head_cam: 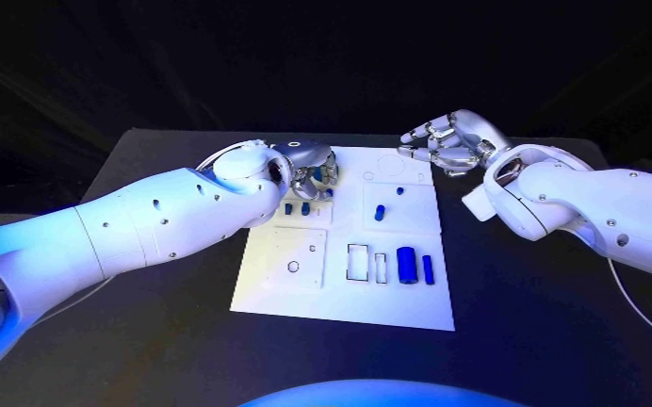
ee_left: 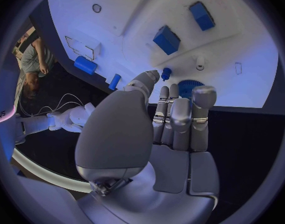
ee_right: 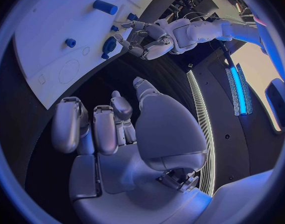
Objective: Assemble the parts on the task board
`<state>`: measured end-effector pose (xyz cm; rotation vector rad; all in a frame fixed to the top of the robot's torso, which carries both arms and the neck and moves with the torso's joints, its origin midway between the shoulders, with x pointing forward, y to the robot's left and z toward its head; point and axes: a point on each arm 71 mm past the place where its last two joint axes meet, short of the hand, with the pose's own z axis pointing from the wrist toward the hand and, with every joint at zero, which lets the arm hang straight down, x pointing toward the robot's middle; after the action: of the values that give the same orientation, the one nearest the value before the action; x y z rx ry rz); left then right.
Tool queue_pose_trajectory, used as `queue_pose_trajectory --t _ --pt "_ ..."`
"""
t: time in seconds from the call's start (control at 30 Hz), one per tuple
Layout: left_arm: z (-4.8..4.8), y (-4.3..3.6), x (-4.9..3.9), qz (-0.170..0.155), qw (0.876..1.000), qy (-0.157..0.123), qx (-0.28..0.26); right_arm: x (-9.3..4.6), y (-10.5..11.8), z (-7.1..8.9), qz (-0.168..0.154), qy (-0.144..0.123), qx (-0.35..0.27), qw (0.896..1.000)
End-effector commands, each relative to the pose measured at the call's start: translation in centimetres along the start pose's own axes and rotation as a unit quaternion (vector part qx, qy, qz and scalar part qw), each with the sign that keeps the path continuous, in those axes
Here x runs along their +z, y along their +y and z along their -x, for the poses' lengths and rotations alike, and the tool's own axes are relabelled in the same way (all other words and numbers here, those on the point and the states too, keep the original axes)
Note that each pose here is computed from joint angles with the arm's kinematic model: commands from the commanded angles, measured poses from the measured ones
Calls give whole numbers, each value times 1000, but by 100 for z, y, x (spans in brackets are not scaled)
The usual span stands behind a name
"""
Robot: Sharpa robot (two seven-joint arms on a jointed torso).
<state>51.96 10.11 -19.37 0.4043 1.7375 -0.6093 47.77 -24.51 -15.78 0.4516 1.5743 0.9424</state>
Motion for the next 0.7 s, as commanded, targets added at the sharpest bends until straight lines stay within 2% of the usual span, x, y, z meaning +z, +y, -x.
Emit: queue_pose_trajectory --t 0.03,0.33,0.7 --pt "-28 -8 15 -4 1000 8 9 1 14 -4 8 -2 -4 1000" --pt "-79 -19 41 -10 1000 10 3 7 18 -12 8 0 -4 1000" --pt "-98 -15 64 -11 1000 13 1 11 19 -17 8 2 -4 1000"
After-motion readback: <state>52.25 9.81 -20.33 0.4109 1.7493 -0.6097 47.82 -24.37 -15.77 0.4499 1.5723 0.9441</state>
